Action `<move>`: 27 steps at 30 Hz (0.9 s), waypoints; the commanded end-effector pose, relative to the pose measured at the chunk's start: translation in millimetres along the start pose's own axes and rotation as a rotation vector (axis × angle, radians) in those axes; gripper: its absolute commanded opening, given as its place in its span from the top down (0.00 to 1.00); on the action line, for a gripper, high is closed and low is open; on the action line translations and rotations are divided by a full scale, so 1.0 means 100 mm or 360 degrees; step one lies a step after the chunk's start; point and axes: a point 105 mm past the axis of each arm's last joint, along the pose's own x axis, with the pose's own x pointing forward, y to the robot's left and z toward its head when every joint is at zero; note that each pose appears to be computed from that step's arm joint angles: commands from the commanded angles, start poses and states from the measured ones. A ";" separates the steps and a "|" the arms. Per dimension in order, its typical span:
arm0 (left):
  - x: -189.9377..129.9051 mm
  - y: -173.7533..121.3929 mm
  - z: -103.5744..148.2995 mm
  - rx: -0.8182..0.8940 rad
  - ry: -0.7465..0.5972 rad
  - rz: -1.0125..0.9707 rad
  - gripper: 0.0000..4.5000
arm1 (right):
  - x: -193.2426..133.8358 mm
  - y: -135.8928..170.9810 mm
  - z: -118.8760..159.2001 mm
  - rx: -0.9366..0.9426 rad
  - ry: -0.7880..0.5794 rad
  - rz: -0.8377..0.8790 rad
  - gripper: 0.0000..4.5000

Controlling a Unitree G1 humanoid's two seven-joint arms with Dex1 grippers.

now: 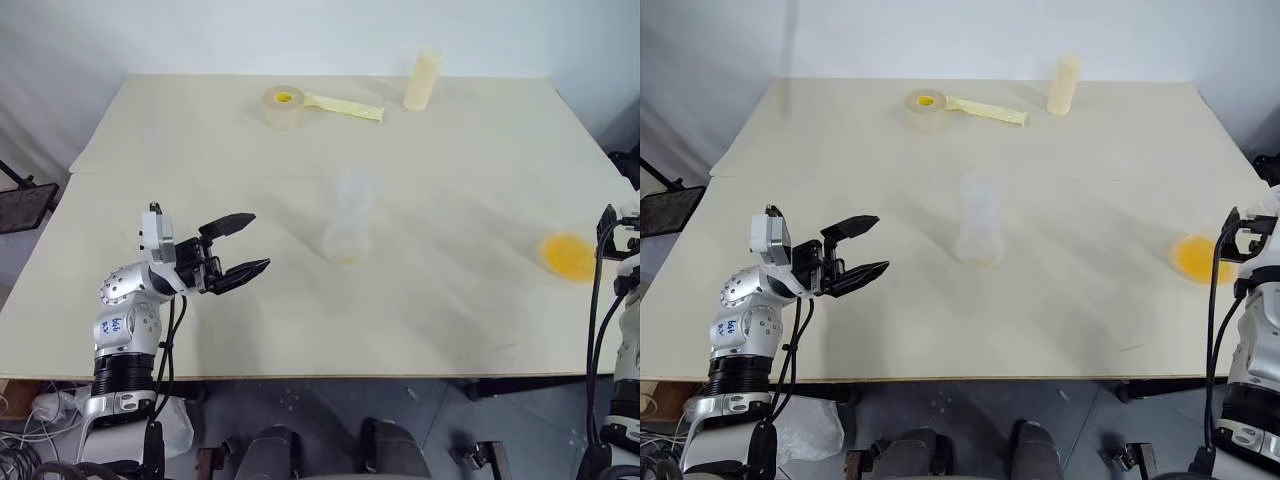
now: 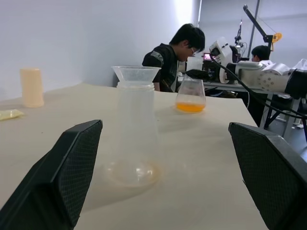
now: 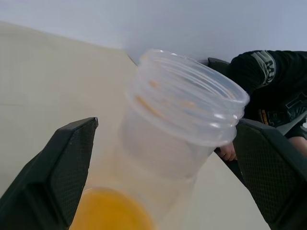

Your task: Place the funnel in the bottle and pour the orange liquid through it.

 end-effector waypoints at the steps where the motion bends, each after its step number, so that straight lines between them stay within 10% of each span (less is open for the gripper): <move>1: 0.02 0.01 0.14 0.0090 -0.0035 -0.0023 0.01 | 0.05 -0.07 0.16 -0.0013 -0.0104 -0.0055 0.00; 8: 0.02 0.01 0.15 0.0096 -0.0027 -0.0019 0.01 | 0.12 -0.01 0.16 0.0010 -0.0131 -0.0070 0.00; 15: 0.05 0.02 0.16 0.0099 -0.0035 -0.0029 0.00 | 0.16 0.05 0.22 0.0041 -0.0186 -0.0074 0.38; 27: 0.08 0.13 0.14 0.0083 -0.0049 -0.0075 0.00 | -0.02 0.94 0.97 0.0096 -0.0478 0.0457 0.38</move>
